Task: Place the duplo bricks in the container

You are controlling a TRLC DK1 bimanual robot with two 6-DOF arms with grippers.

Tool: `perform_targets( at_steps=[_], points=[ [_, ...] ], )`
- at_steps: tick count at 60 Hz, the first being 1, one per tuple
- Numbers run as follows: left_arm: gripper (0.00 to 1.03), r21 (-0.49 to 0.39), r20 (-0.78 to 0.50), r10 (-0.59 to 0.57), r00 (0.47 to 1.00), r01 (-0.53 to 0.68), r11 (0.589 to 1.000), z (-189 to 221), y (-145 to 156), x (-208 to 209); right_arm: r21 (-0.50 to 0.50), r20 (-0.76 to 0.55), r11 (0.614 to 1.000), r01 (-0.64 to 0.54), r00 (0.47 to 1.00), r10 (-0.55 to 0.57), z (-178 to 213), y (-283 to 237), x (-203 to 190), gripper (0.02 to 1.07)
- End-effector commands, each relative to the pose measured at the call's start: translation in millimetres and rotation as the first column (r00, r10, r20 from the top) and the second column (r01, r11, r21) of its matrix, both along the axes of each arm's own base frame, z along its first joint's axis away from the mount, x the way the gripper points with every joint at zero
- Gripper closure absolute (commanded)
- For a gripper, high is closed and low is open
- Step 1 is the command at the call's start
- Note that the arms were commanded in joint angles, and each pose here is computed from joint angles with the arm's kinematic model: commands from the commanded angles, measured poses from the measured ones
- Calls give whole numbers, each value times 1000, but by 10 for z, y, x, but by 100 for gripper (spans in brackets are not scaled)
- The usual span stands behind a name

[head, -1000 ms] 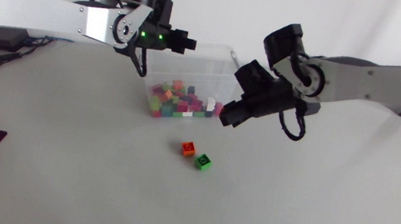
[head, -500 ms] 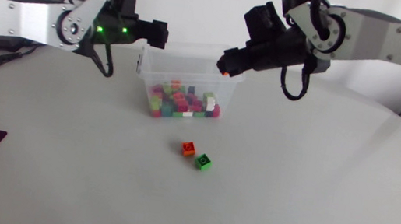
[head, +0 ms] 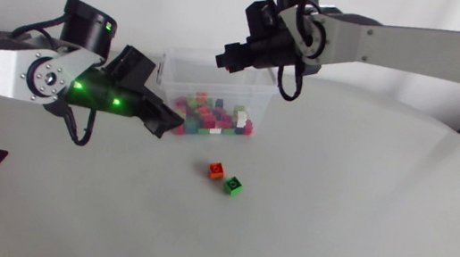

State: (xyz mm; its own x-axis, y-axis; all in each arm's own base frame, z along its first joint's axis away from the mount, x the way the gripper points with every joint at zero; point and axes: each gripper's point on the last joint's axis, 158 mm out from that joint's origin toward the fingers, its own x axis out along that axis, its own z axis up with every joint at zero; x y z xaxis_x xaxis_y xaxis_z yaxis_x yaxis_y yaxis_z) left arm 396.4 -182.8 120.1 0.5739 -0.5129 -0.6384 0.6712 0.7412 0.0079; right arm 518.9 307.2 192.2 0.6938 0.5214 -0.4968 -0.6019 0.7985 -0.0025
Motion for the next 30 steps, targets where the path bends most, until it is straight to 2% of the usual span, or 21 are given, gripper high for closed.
perform_targets(
  at_steps=[1, 9, 12, 13, 15, 16, 18, 19, 20, 30],
  points=[
    [10, 56, -32, -106, 994, 108, 993, -220, -123, -203, 23, 25, 1000, 9, 1000, -10, 11, 142, 116, 76],
    [10, 94, -116, -176, 978, 187, 978, -509, -266, -330, 16, 32, 1000, 27, 999, -28, -134, 230, 322, 75],
    [10, 107, -154, -206, 966, 224, 969, -601, -319, -381, 8, 34, 999, 42, 999, -42, -178, 238, 400, 70],
    [10, 108, -157, -207, 966, 225, 968, -614, -327, -378, 1, 30, 999, 49, 998, -49, -212, 235, 425, 65],
    [10, 109, -168, -216, 962, 236, 966, -656, -359, -391, -4, 24, 998, 62, 998, -62, -244, 224, 467, 47],
    [10, 112, -174, -225, 959, 246, 963, -676, -382, -399, -3, 16, 998, 68, 998, -68, -266, 217, 481, 34],
    [10, 120, -184, -242, 953, 266, 956, -722, -416, -418, -4, 11, 997, 74, 997, -74, -273, 206, 493, 16],
    [10, 123, -192, -248, 950, 274, 954, -748, -432, -428, -5, 10, 997, 75, 997, -75, -281, 205, 499, 9],
    [10, 126, -196, -255, 947, 282, 951, -770, -451, -433, -8, 8, 997, 78, 997, -78, -296, 192, 501, 6],
    [10, 141, -235, -297, 925, 335, 932, -914, -625, -403, 10, 18, 995, 96, 995, -96, -120, 41, 392, 6]
  ],
)
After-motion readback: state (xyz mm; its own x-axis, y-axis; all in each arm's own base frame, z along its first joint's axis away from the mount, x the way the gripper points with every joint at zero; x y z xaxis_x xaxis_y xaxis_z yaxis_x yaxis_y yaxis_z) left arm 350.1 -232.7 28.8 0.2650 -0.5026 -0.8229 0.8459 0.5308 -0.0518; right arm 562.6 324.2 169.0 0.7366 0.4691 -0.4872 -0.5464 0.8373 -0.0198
